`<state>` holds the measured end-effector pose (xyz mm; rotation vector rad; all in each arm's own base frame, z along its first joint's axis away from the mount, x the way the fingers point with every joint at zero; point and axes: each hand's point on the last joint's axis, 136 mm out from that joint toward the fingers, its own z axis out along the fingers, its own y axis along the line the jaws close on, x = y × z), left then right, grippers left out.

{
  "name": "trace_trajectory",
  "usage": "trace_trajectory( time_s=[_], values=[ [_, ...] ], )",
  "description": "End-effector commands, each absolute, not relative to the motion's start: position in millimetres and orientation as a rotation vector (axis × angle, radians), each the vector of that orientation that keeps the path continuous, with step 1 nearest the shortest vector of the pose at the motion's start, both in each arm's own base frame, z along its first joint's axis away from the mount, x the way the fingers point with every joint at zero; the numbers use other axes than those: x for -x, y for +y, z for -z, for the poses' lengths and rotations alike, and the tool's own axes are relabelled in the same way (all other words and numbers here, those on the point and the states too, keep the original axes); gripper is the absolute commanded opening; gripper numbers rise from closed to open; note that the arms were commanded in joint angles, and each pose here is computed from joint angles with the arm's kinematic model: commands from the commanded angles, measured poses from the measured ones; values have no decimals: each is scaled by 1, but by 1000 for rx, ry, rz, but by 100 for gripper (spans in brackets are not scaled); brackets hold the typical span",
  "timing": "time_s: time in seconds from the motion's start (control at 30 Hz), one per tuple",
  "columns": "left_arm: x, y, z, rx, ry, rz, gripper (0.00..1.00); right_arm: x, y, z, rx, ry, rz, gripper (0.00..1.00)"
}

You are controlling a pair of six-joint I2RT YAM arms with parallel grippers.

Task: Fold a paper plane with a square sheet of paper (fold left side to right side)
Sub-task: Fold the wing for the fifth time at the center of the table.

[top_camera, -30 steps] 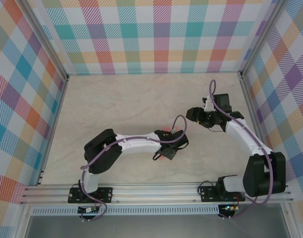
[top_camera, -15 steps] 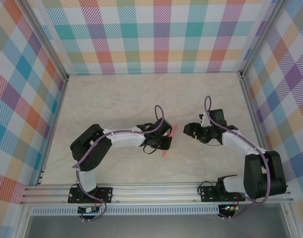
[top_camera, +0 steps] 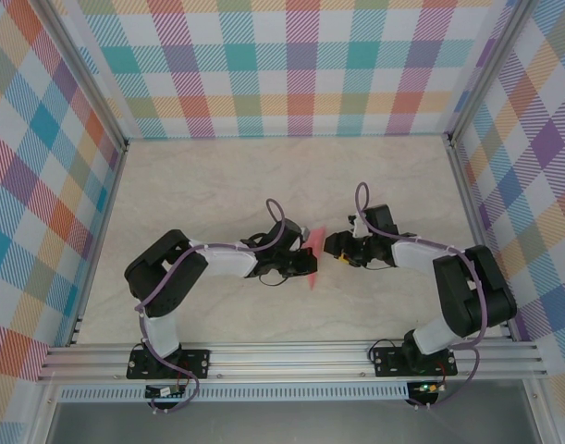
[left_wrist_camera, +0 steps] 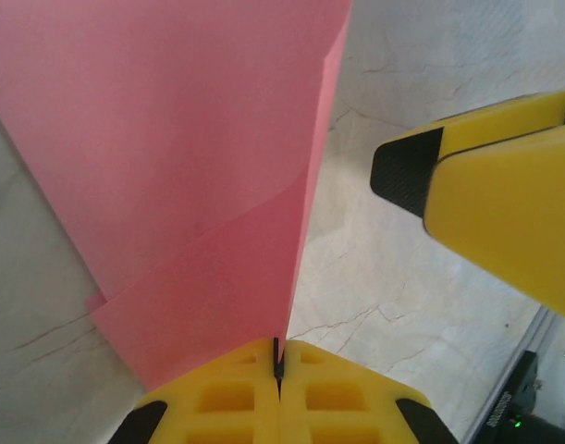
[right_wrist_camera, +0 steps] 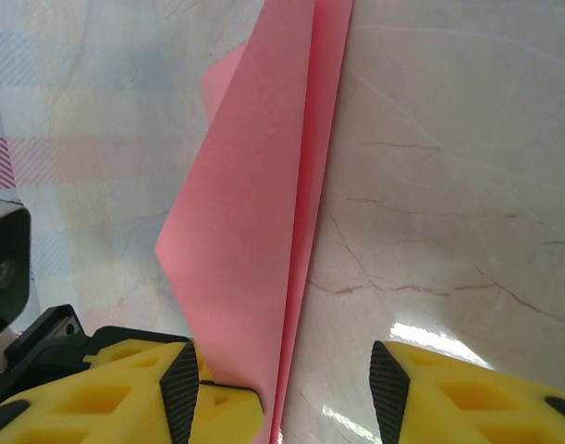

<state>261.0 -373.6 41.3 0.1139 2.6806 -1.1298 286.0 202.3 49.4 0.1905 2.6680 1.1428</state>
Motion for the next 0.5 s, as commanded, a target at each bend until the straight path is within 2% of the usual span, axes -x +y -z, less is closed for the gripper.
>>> trace_trajectory(
  time_s=[0.0, 0.47],
  values=[
    [-270, -377, -66, -48, 2594, 1262, 0, -297, 217, -61, -166, 2608, -1208, 53],
    [-276, -363, -61, 65, 2584, 1298, 0, -308, 228, -38, -239, 2689, -1140, 45]
  ],
)
